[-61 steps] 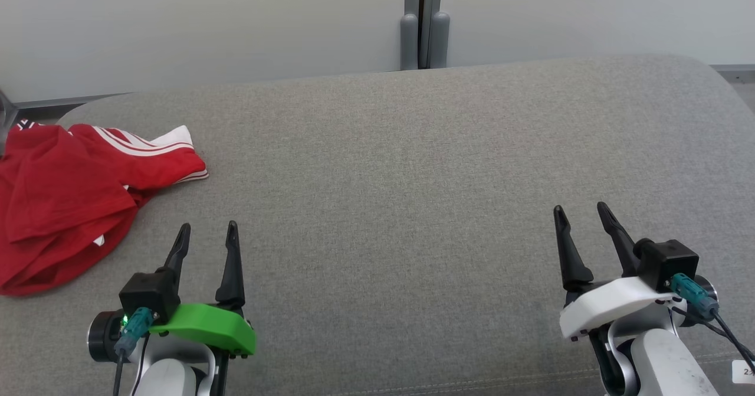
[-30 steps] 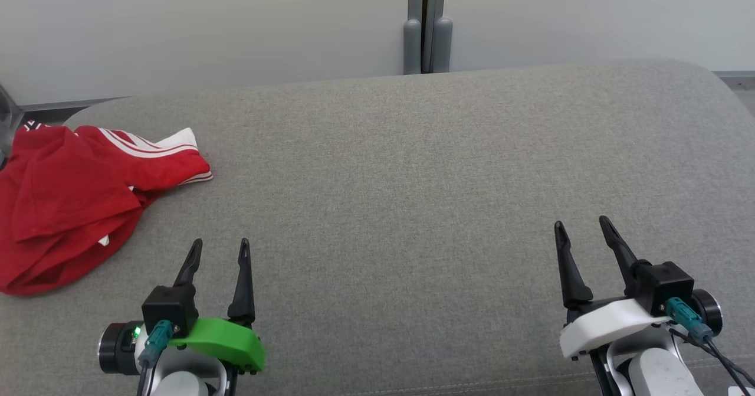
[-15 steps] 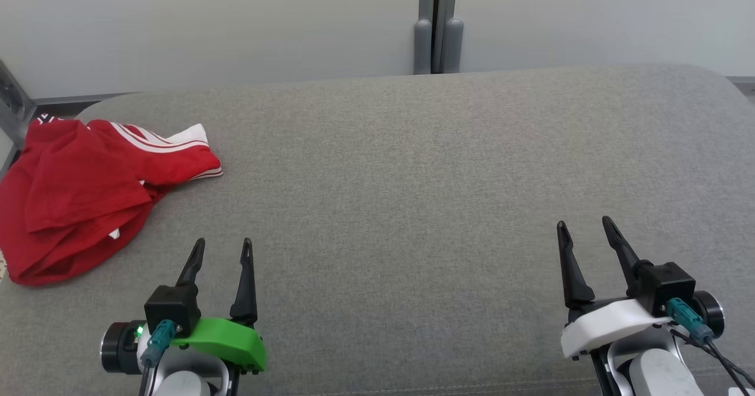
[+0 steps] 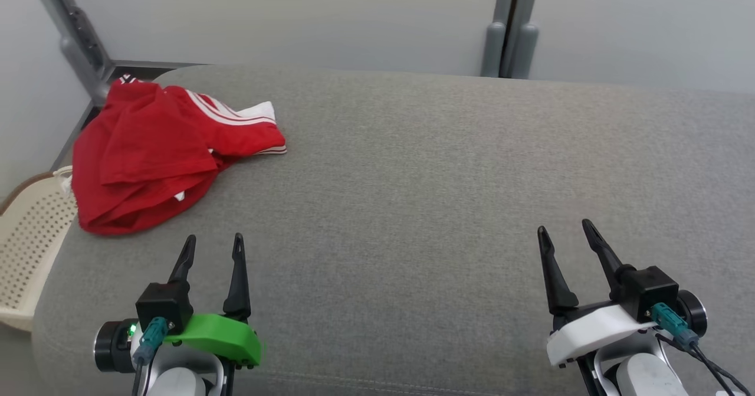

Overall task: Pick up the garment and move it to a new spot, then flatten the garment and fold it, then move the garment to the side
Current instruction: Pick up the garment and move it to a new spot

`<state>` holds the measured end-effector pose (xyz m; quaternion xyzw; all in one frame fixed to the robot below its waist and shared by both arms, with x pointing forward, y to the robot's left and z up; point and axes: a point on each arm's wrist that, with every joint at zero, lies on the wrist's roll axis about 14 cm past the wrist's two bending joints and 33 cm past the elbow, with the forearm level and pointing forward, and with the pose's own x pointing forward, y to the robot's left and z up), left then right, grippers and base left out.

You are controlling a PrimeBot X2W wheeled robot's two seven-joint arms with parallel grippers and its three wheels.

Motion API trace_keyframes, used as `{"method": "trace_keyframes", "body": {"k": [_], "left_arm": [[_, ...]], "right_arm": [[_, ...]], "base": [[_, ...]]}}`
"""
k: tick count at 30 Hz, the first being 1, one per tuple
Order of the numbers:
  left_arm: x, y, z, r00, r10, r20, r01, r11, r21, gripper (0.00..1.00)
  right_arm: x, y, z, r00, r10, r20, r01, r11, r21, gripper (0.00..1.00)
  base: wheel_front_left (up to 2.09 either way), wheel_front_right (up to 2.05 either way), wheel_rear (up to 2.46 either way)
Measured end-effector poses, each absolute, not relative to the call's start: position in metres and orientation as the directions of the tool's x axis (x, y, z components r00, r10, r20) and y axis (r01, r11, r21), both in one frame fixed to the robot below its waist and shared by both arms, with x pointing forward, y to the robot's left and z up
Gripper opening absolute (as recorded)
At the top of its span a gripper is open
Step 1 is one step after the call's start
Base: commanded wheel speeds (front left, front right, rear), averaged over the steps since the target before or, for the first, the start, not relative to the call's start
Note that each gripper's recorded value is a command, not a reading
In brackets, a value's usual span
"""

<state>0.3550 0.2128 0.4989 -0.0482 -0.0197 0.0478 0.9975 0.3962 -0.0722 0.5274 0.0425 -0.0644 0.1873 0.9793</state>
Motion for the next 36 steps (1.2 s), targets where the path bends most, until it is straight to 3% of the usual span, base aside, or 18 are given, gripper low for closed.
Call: {"method": "trace_keyframes", "body": {"k": [18,36], "left_arm": [[0.294,0.29,0.497,0.933,0.358,0.028,-0.353,0.93,-0.103,1.0],[0.283,0.302,0.495,0.915,0.402,0.019,-0.397,0.91,-0.122,1.0]], "right_arm": [[0.397,0.027,0.522,0.791,0.598,0.13,-0.609,0.789,0.08,1.0],[0.397,0.041,0.515,0.768,0.631,0.111,-0.64,0.764,0.087,1.0]], "base": [[0.0,0.0,0.0],[0.0,0.0,0.0]]}}
